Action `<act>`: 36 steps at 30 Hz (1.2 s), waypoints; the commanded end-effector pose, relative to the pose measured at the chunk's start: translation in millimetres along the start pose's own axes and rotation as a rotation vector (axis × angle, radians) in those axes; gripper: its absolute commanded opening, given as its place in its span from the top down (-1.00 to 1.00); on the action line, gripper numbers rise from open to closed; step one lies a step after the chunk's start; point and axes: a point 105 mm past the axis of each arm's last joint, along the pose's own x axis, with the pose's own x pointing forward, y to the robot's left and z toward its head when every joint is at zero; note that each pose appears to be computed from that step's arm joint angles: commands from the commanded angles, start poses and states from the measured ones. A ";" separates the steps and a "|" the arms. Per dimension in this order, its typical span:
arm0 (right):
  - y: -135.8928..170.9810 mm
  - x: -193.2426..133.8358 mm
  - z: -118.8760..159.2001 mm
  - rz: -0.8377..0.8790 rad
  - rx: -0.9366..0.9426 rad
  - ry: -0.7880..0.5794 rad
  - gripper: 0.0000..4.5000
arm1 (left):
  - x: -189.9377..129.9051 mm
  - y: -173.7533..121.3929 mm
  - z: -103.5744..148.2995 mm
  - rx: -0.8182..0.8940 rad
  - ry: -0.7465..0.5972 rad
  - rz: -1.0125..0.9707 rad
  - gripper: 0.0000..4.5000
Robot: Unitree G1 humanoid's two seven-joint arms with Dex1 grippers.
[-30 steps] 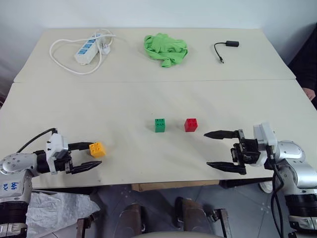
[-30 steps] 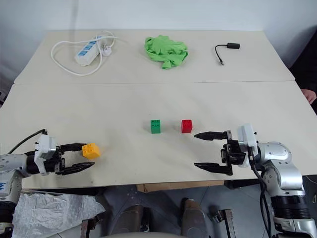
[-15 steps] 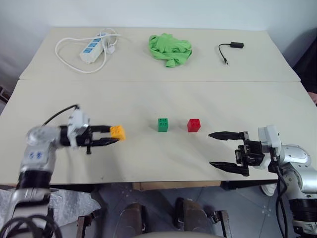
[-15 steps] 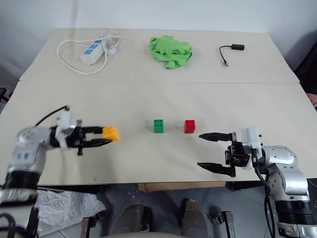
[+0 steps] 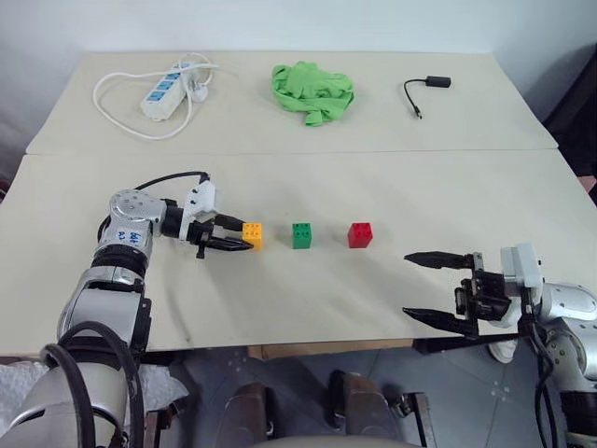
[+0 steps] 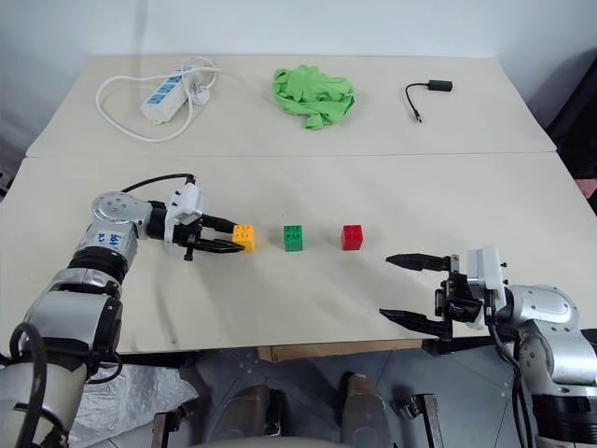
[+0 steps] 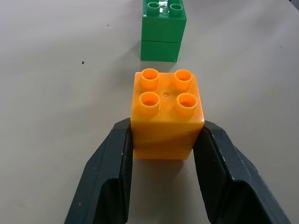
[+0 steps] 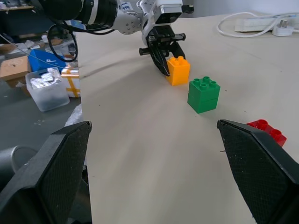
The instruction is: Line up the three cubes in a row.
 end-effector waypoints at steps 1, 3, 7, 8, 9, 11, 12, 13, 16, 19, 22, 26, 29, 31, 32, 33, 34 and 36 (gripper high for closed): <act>3.3 -0.6 12.4 -0.031 -0.045 -0.039 -1.00 | -0.3 0.4 -3.3 0.010 0.044 -0.006 0.34; 4.7 -0.5 12.7 -0.035 -0.044 -0.038 -1.00 | -0.7 1.0 -4.5 0.018 0.058 0.000 0.34; 6.8 0.6 12.8 -0.034 -0.039 -0.036 -1.00 | -3.1 5.6 -0.7 0.004 0.044 0.026 0.34; 6.8 1.0 12.9 -0.033 -0.038 -0.036 -1.00 | -3.7 6.4 -0.4 -0.007 0.039 0.031 0.34; 6.8 1.4 13.1 -0.031 -0.037 -0.036 -1.00 | -3.9 7.1 0.1 -0.007 0.037 0.037 0.18; 6.8 1.8 13.1 -0.030 -0.035 -0.037 -1.00 | -4.0 8.8 2.8 0.018 0.026 0.051 -0.10; 6.5 2.1 13.1 -0.028 -0.035 -0.038 -1.00 | -5.3 8.7 4.7 0.004 0.011 0.046 -0.22; 5.8 2.5 13.2 -0.027 -0.036 -0.038 -1.00 | -7.3 9.3 7.2 0.005 -0.006 0.048 -0.34; 3.9 1.7 12.9 -0.021 -0.039 -0.039 -1.00 | -27.0 6.9 10.3 0.023 -0.039 0.059 -0.76; -0.6 -2.2 11.6 -0.024 -0.046 -0.046 -1.00 | -51.9 -0.9 5.2 0.043 -0.034 0.073 -0.76; -9.7 -9.7 9.3 -0.043 -0.059 -0.073 -1.00 | -79.8 -17.2 -5.4 0.042 -0.042 0.116 -0.76; -22.0 -22.1 4.3 -0.055 -0.068 -0.077 -1.00 | -101.0 -48.6 -8.1 0.043 -0.091 0.156 -0.76; -34.0 -38.7 -1.0 -0.056 -0.082 -0.037 -1.00 | -110.7 -73.0 -8.6 0.034 -0.100 0.240 -0.76; -37.6 -47.6 -4.9 -0.029 -0.072 0.005 -1.00 | -118.6 -82.4 -10.4 0.022 -0.108 0.314 -0.76; -39.1 -50.5 -6.2 -0.023 -0.065 0.021 -1.00 | -121.9 -83.7 -9.6 0.023 -0.115 0.350 -0.76; -40.3 -51.8 -6.4 -0.022 -0.062 0.026 -1.00 | -123.6 -83.9 -8.3 0.015 -0.123 0.374 -0.76; -41.3 -52.4 -5.7 -0.021 -0.061 0.024 -1.00 | -124.8 -83.8 -6.4 0.008 -0.132 0.396 -0.76; -43.0 -52.5 -1.8 -0.017 -0.062 0.008 -1.00 | -126.1 -83.7 -1.6 -0.006 -0.161 0.438 -0.76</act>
